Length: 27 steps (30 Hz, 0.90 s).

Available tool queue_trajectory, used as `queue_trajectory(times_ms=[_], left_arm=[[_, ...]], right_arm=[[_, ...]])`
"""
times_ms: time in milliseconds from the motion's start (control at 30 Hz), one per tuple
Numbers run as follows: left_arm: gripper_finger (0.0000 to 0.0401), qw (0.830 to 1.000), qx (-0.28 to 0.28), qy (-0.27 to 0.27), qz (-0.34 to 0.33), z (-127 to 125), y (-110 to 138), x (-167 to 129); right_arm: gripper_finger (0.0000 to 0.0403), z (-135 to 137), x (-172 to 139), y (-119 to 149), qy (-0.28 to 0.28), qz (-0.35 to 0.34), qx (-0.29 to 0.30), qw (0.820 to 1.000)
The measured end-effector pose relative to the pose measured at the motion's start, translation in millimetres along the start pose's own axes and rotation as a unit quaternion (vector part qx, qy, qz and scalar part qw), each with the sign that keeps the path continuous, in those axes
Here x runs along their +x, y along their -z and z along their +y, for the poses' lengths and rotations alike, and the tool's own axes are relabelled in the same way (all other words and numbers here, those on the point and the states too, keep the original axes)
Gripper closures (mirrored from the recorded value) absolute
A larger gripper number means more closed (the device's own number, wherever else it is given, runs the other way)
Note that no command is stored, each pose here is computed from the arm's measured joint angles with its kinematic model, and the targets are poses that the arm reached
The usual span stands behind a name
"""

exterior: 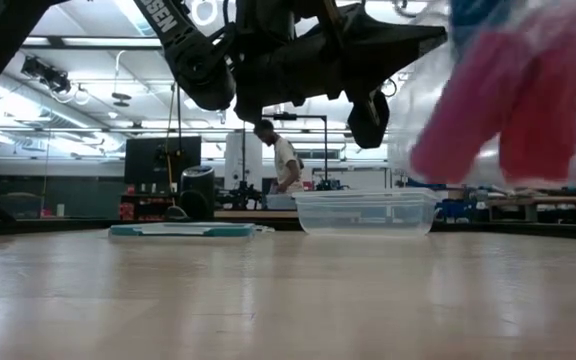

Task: Roll bandage
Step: Put the blue bandage into the transparent zip bag

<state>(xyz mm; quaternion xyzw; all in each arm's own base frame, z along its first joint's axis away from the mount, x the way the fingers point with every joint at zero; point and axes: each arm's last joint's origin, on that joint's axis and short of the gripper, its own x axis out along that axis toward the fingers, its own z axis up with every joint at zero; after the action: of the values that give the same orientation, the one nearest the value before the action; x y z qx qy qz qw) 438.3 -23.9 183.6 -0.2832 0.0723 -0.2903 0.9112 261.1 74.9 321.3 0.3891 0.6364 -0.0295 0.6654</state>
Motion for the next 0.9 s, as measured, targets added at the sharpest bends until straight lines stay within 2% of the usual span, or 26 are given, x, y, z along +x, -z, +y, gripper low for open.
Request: queue_trajectory(times_ms=[67,133,233,333,433,500,533,600,700,767,800,867,900], left_arm=[[0.0401,1.000,0.000,-0.001,-0.002,1,-1,-1],[0.0401,1.000,-0.004,0.001,-0.001,1,-1,-1],[0.0401,1.000,-0.006,0.002,-0.001,1,-1,-1],[0.0401,1.000,-0.007,0.000,0.003,1,-1,-1],[0.0401,0.999,-0.006,-0.021,0.023,5,4,-1],[0.0401,0.999,-0.006,-0.025,0.023,6,5,-1],[0.0401,0.999,-0.004,-0.024,0.023,6,5,-1],[0.0401,0.999,-0.001,-0.028,0.027,6,5,-1],[0.0401,0.999,0.002,-0.025,0.023,6,5,-1],[0.0401,0.999,0.002,-0.027,0.026,6,5,-1],[0.0401,0.999,0.001,-0.029,0.028,7,5,-2],[0.0401,0.999,0.001,-0.028,0.028,7,6,-2],[0.0401,0.999,0.002,-0.027,0.028,7,5,-2]], right_arm=[[0.0403,-7,-3,3,0.028,0.010,0.025,0.999],[0.0403,-4,-1,-1,0.007,0.016,0.008,1.000],[0.0403,-6,2,-3,0.026,0.010,0.020,0.999],[0.0403,-3,4,-1,0.009,0.034,0.006,0.999],[0.0403,-8,8,-3,0.052,0.024,0.012,0.998],[0.0403,-2,9,-2,0.009,0.050,-0.024,0.998],[0.0403,0,10,-3,0.008,0.039,-0.035,0.999],[0.0403,-8,11,-5,0.061,0.016,-0.006,0.998],[0.0403,-1,10,-7,0.008,0.034,-0.037,0.999],[0.0403,-8,9,-9,0.058,0.003,-0.012,0.998],[0.0403,-10,10,-9,0.057,0.017,-0.007,0.998],[0.0403,0,13,-13,-0.007,0.034,-0.048,0.998],[0.0403,4,15,-15,-0.010,0.016,-0.064,0.998]])
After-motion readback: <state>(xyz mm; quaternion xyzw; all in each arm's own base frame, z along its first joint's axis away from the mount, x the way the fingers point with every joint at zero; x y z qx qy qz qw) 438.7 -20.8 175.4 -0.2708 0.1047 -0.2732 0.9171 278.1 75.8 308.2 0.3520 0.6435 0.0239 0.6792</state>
